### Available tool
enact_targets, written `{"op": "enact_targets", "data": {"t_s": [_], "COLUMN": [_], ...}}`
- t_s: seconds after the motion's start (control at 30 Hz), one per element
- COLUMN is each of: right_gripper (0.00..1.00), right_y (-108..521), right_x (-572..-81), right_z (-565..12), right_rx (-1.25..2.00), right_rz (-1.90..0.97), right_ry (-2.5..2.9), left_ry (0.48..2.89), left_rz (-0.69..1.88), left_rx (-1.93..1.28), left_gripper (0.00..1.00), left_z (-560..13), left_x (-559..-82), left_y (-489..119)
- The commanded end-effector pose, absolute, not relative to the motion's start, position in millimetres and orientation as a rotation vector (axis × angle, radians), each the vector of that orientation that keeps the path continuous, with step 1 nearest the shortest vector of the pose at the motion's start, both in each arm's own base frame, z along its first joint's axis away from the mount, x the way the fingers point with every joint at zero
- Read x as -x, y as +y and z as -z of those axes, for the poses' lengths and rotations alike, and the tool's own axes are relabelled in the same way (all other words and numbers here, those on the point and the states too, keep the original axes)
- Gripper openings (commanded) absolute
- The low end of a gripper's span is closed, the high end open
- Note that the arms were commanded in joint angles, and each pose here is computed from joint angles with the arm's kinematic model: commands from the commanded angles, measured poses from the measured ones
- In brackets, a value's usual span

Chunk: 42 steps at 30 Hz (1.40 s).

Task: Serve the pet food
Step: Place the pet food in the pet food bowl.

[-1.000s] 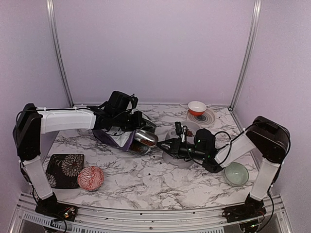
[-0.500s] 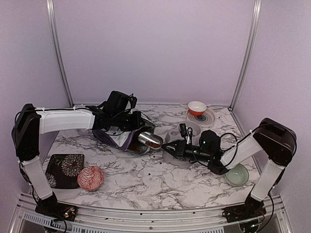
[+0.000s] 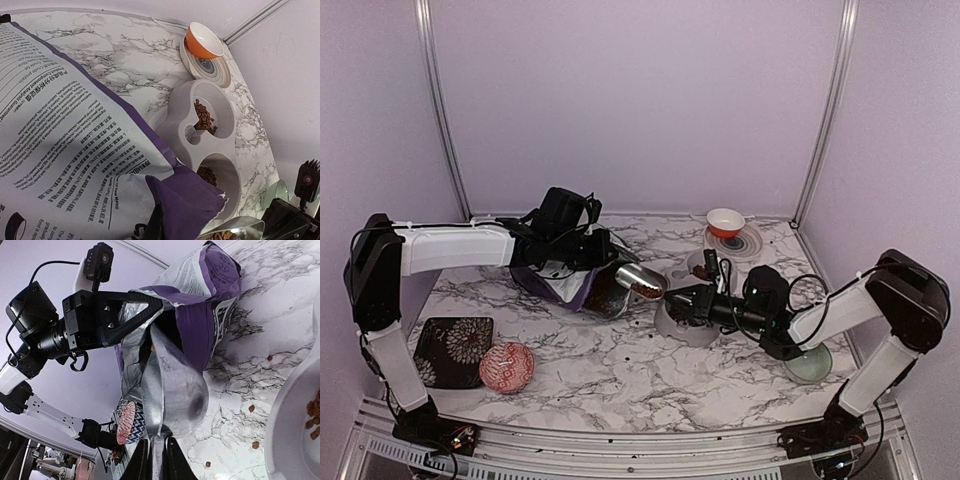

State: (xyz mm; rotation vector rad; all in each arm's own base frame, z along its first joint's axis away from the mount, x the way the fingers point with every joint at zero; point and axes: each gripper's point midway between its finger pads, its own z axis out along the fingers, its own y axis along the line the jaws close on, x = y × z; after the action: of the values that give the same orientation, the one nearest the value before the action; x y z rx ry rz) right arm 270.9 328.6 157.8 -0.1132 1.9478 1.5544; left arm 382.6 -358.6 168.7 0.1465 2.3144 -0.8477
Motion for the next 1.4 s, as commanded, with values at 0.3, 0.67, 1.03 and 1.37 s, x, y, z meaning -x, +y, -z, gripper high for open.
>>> {"op": "enact_targets", "data": {"t_s": [0.3,0.67,1.03,1.37], "right_gripper": [0.0,0.0,0.0,0.0], "right_y": [300,265,217,200], "right_x": [-276,-275,-261,-260], "right_z": [-164,-158,-142,-140], "right_rx": [0.067,0.029,-0.086,-0.1], "right_rz": [-1.487,-1.392,-1.232,-1.095], "right_ry": [1.929,1.972,2.029,2.072], "left_ry": [2.188,2.194,2.189,2.19], "left_rz": [0.892,0.896,0.896,0.89], "left_rx": [-0.111,-0.108,-0.107,-0.106], "left_gripper": [0.0,0.0,0.0,0.0], "left_z": [-208,-205,-207,-207], "left_x": [-395,-396,-401,-401], "left_y": [-353,-355,-358,-357]}}
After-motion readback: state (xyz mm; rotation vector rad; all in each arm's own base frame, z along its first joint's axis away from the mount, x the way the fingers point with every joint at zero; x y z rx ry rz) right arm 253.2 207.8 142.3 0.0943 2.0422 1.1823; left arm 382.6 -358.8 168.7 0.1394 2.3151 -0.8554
